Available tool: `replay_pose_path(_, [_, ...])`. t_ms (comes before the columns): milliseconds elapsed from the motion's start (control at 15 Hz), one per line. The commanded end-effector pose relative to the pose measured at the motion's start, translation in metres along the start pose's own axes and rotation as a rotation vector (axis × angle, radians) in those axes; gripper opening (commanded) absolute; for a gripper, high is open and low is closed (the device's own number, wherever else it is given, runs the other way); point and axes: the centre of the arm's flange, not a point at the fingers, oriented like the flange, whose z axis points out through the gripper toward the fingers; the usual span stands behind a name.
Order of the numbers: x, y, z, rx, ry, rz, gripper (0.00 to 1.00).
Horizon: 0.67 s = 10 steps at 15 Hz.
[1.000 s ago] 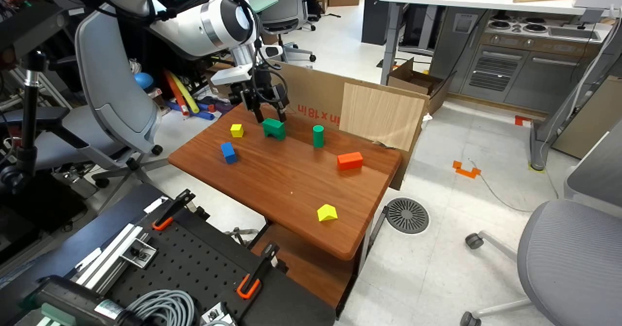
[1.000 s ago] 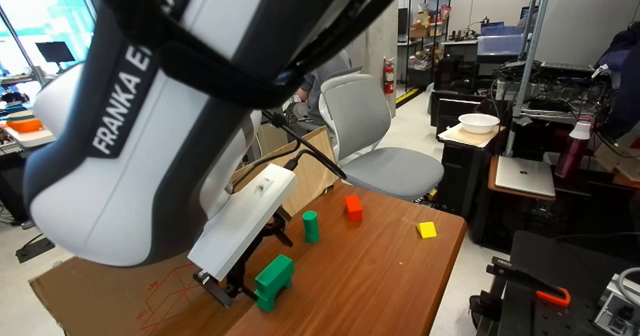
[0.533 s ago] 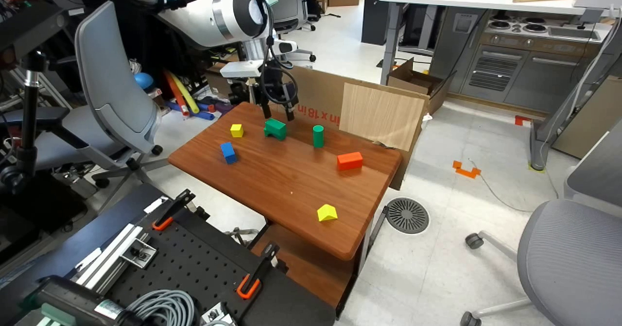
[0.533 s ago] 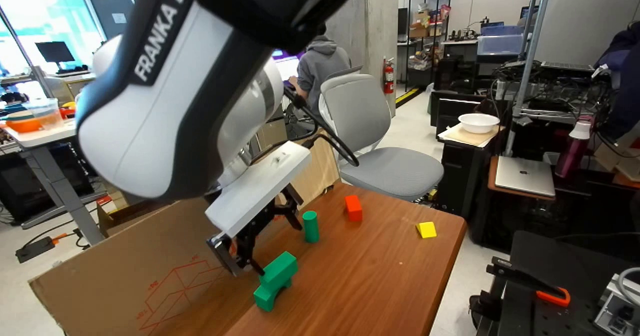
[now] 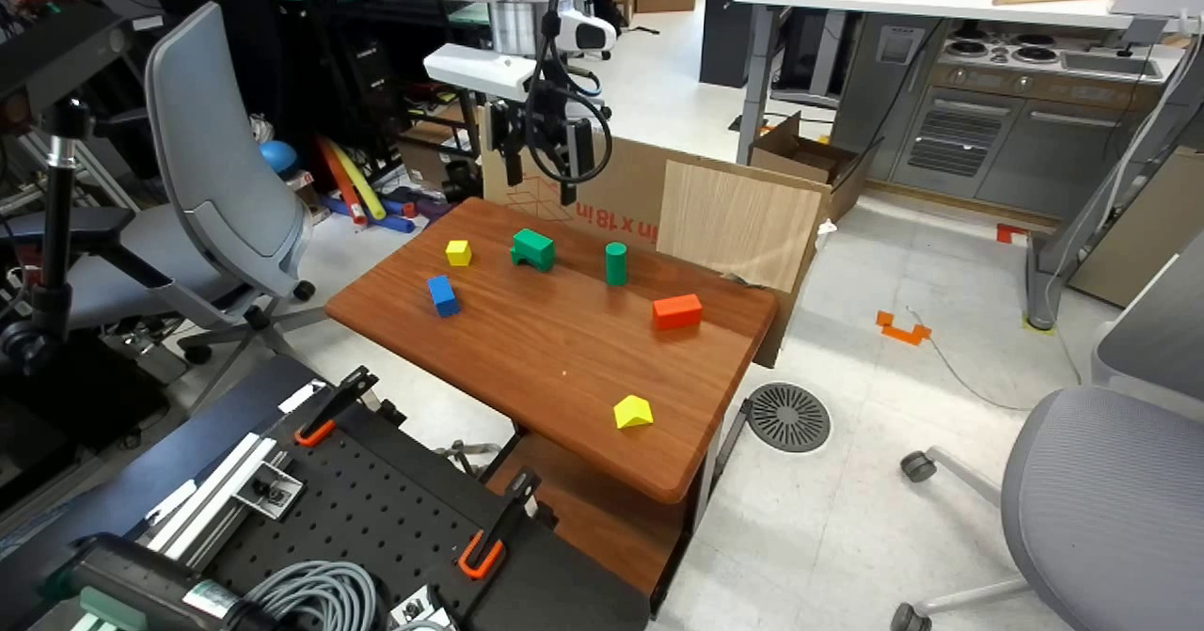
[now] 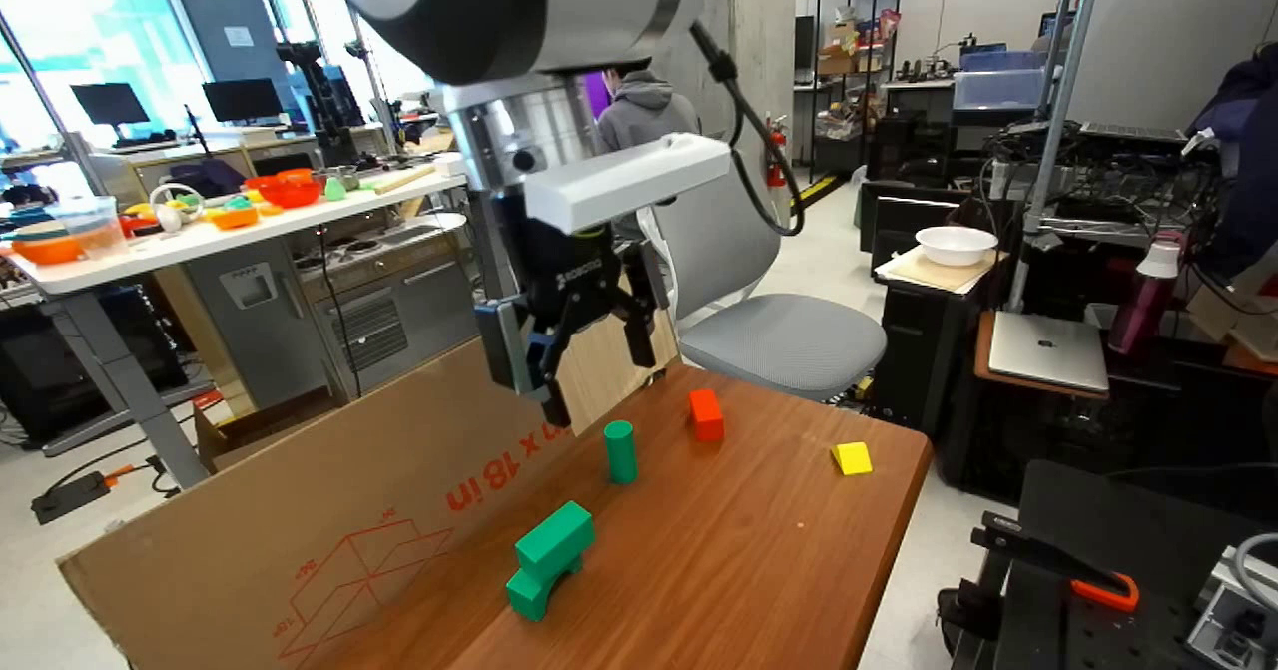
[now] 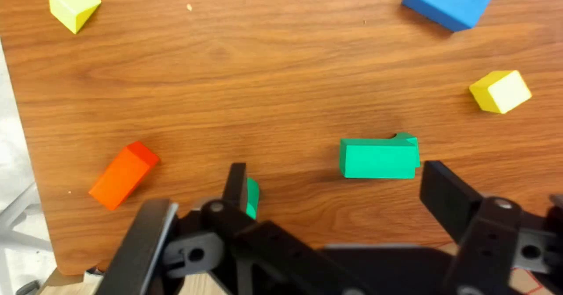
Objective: Put the green block on top of the other green block
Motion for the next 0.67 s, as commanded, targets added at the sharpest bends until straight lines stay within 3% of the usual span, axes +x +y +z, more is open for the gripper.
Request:
replay_pose_path(0, [-0.054, 0.043, -0.014, 0.04, 0.044, 0.016, 1.0])
replay_pose_path(200, [-0.075, 0.07, -0.018, -0.016, 0.079, 0.079, 1.0])
replay_pose_path(333, [-0.085, 0.086, -0.015, -0.043, 0.058, 0.126, 1.0])
replay_pose_path(400, [-0.057, 0.075, -0.013, -0.014, 0.049, 0.091, 1.0])
replay_pose_path(600, [-0.071, 0.087, -0.011, -0.028, 0.037, 0.114, 1.0])
